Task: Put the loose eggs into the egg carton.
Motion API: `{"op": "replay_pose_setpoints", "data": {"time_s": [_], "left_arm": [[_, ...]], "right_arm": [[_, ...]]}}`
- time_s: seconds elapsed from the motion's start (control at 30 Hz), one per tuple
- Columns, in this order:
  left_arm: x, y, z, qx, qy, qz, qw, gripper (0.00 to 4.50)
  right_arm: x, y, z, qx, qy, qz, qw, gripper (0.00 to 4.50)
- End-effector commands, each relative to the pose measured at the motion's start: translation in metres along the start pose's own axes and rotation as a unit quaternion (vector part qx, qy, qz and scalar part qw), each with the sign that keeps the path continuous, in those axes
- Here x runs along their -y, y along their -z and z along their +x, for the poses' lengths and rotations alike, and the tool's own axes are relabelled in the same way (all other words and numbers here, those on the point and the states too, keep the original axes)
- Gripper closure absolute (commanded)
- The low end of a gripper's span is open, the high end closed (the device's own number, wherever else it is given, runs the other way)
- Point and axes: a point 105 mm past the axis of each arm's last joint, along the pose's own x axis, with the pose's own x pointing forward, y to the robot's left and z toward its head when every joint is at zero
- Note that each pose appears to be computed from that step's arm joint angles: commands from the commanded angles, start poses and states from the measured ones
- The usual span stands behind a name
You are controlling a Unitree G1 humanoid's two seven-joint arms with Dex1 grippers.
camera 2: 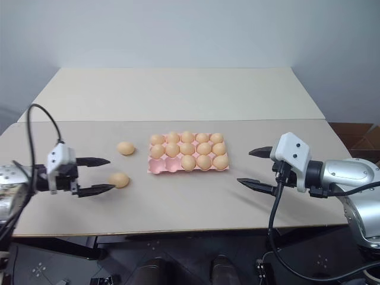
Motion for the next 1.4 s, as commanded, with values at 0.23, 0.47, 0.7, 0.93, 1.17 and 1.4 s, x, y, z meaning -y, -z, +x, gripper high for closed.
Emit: {"op": "replay_pose_setpoints", "data": {"time_s": [0.23,0.47,0.7,0.93,1.17,1.4], "left_arm": [[-0.012,0.012,0.023,-0.027,-0.003,0.016,0.999,0.86],[-0.009,0.002,0.023,-0.001,0.011,0.007,1.0,2.63],[-0.008,-0.055,0.031,0.086,0.033,0.011,0.996,2.63],[-0.007,-0.09,0.077,0.117,0.038,0.014,0.992,2.63],[0.002,-0.093,0.123,0.101,0.038,0.033,0.994,2.63],[-0.003,-0.105,0.125,0.116,0.016,0.035,0.993,1.11]], "right_arm": [[0.001,-0.02,-0.013,0.016,0.026,-0.02,0.999,0.0],[0.002,-0.021,-0.016,0.015,0.039,-0.01,0.999,0.0],[0.003,-0.021,-0.017,0.014,0.047,0.0,0.999,0.0],[0.001,-0.018,-0.016,0.009,0.055,0.005,0.998,0.0],[-0.003,-0.018,-0.018,0.008,0.065,0.011,0.998,0.0],[-0.005,-0.019,-0.019,0.011,0.069,0.017,0.997,0.0]]}}
